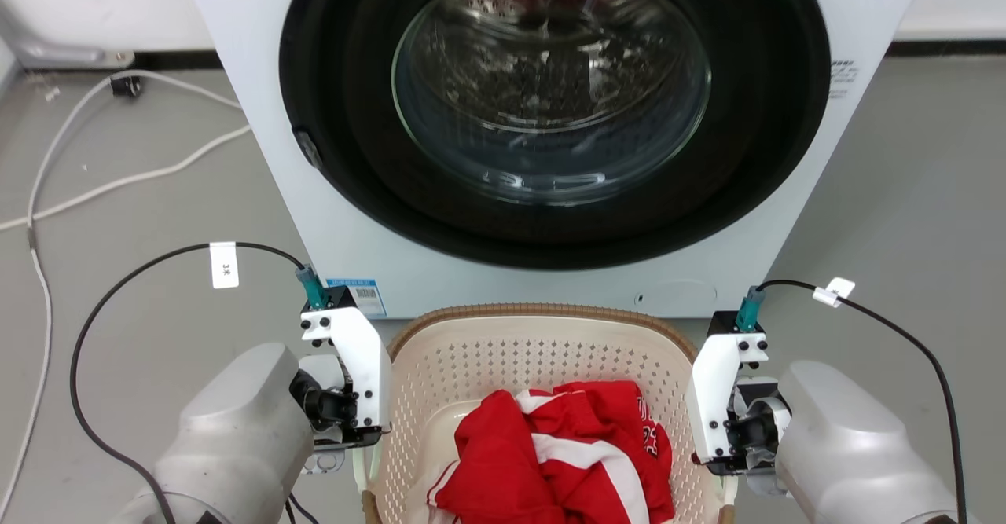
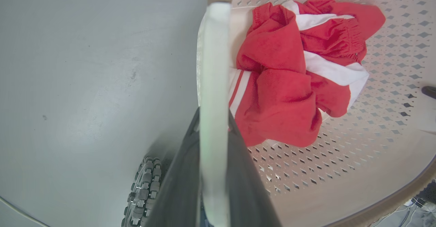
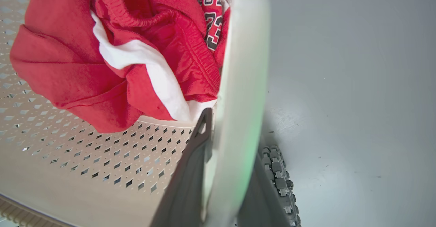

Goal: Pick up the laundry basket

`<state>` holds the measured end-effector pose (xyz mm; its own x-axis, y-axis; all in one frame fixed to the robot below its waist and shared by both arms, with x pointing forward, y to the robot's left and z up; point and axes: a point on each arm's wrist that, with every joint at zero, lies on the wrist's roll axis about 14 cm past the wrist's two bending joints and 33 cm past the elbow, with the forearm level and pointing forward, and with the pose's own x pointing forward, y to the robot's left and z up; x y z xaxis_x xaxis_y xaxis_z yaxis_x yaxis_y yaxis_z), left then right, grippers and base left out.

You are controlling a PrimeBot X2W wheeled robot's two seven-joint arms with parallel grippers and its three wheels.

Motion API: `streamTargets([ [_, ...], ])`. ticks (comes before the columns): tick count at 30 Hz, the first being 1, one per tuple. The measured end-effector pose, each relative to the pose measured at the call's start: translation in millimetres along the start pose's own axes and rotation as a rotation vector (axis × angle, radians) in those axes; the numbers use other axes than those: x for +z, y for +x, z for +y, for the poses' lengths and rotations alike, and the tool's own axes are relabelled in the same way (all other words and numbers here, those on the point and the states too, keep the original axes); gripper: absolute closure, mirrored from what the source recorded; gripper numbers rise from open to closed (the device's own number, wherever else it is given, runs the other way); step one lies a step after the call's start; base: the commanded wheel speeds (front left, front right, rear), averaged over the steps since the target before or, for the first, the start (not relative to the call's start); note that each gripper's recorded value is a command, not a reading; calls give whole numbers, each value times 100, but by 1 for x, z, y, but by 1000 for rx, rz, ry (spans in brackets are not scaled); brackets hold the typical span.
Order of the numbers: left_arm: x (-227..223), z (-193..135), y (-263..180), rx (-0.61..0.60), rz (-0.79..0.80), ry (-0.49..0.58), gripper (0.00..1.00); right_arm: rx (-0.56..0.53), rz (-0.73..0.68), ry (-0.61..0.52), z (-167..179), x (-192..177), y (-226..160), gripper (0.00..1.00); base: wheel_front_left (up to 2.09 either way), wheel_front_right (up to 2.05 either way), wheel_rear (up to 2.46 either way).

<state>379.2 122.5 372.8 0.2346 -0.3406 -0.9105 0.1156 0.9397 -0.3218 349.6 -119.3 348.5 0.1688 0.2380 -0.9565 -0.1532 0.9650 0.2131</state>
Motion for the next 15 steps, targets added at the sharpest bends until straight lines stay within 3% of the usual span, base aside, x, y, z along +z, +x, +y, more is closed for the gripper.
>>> streamTargets([
  [15,-15,-11,-24,-2,-35,-11,100,-7,-78,-5,6,-4,-26,100,0,0,0],
])
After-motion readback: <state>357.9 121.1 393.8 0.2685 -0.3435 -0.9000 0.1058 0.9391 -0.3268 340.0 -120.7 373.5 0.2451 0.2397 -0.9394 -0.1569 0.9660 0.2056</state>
